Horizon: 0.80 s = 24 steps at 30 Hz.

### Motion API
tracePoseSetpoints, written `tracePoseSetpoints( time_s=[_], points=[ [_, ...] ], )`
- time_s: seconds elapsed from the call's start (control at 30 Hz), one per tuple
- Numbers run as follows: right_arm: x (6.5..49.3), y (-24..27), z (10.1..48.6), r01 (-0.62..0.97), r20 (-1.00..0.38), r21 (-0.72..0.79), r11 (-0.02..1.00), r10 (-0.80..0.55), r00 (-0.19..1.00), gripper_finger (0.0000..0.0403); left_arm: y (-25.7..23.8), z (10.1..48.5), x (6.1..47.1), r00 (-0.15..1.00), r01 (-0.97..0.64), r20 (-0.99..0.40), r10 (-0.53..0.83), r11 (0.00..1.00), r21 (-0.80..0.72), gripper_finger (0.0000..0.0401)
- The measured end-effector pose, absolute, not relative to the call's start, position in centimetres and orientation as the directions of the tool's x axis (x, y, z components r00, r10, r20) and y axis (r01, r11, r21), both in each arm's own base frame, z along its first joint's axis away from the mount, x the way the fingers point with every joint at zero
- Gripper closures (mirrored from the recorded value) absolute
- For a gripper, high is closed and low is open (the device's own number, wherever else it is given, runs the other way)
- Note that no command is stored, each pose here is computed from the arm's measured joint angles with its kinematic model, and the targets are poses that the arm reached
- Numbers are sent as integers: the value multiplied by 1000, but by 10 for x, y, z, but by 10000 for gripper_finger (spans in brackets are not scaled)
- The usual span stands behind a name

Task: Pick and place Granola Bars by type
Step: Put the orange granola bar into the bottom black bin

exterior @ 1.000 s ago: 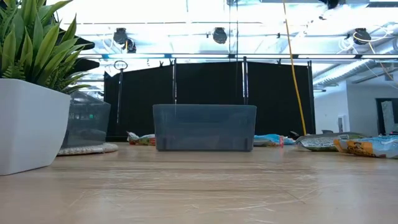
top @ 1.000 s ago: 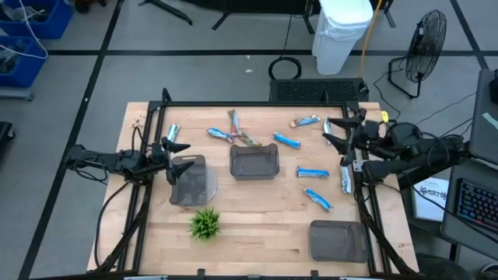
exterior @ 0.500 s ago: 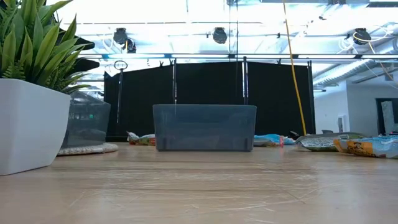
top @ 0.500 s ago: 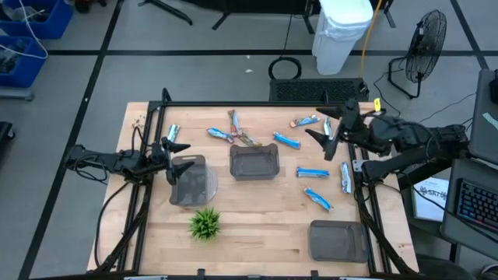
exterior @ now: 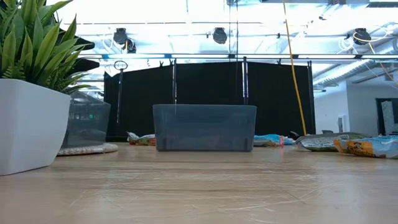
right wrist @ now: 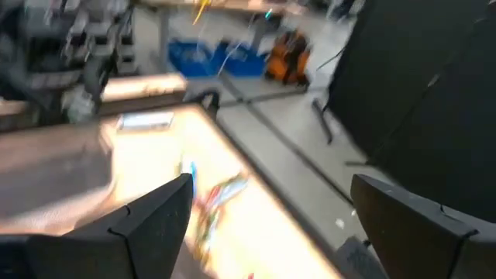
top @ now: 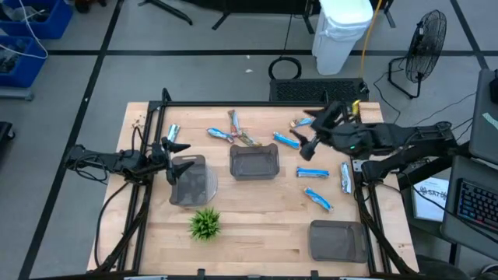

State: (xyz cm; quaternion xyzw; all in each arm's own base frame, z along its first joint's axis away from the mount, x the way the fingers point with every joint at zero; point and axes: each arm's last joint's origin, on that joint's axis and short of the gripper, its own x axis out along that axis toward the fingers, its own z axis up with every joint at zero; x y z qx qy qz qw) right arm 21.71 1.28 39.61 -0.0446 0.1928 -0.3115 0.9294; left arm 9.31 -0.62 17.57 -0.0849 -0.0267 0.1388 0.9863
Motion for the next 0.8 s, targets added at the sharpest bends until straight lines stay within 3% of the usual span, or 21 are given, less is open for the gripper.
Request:
tracePoseSetpoints(
  time_s=[0.17,0.4,0.67,0.8],
  points=[
    [226,16,371,528,-490,-223,820,-562,666,64,-6,176,93,960,-269,30,279,947,-176,40],
    [220,22,339,505,-796,-46,862,-337,503,64,-6,176,93,960,-269,30,278,947,-176,40],
    [212,22,301,581,-886,-86,810,-329,328,64,-6,176,93,960,-269,30,279,947,-175,40],
    [205,24,271,587,-946,-57,808,-231,226,64,-6,176,93,960,-270,29,279,947,-175,40]
  ],
)
